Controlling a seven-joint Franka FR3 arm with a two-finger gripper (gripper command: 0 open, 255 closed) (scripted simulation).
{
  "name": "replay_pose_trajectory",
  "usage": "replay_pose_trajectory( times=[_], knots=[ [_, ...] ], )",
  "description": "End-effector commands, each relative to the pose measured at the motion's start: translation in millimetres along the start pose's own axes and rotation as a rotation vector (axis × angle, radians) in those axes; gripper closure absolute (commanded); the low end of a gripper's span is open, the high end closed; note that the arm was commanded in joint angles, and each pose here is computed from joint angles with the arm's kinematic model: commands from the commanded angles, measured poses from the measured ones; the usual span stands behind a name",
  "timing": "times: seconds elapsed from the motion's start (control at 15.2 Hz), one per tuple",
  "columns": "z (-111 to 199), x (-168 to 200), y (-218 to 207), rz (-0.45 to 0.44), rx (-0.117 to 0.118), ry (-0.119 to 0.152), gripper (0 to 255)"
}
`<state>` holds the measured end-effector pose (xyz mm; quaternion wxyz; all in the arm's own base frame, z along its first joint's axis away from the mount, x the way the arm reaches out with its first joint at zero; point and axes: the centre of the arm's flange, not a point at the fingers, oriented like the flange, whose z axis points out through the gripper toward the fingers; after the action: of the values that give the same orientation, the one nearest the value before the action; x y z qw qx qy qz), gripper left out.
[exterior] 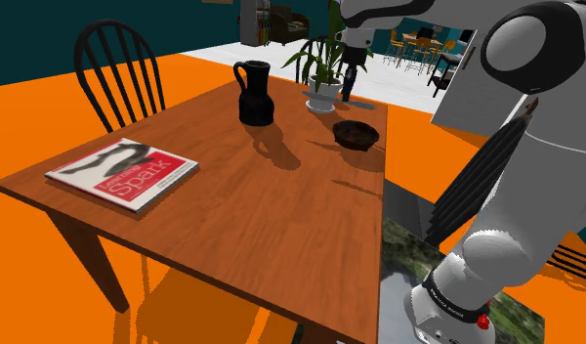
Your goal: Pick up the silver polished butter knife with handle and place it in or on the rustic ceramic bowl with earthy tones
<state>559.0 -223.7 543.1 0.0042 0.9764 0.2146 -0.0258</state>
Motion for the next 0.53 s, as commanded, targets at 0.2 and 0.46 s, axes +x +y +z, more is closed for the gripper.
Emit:
replay_pose_trajectory(
  times=[0.2, 0.46],
  knots=[
    [-1.4, -50.7, 39.5, -0.001, 0.000, 0.000, 255],
    [-3.4, -90.9, 73.6, -0.001, 0.000, 0.000, 255]
  ],
)
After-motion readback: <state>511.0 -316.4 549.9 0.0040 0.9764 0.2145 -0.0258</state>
